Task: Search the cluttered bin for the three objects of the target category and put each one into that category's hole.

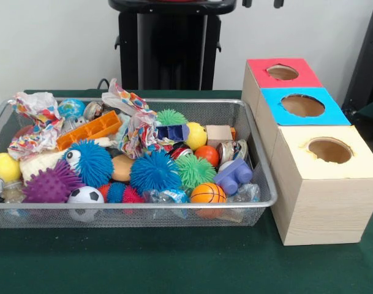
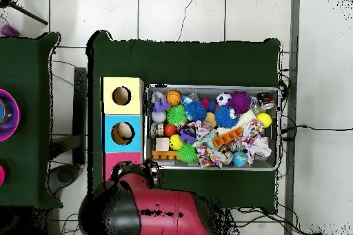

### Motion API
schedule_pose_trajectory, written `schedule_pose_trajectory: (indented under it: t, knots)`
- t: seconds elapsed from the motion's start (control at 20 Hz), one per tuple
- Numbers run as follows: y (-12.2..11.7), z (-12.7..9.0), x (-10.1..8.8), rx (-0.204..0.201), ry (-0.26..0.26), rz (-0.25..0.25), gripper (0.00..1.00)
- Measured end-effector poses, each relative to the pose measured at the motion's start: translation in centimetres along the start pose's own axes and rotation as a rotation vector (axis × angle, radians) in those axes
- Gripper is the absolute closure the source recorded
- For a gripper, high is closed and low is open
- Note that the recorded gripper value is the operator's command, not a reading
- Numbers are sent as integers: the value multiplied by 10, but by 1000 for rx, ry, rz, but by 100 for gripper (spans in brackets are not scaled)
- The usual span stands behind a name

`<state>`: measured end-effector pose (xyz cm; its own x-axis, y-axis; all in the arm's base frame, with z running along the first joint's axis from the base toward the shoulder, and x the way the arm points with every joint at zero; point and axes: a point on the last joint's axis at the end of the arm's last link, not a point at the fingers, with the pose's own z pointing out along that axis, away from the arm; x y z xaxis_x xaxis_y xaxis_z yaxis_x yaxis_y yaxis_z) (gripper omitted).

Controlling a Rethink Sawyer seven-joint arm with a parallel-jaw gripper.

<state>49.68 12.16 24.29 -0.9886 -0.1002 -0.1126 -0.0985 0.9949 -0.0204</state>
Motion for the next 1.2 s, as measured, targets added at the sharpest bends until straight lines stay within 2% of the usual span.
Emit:
schedule_pose_trajectory:
  t: [0.35, 0.75, 1.2]
  knots:
    - [-10, 11, -18, -10, 5, 12, 0]
    - [-25, 38, -28, -45, 48, 37, 0]
    - [-9, 52, -63, -64, 41, -12, 0]
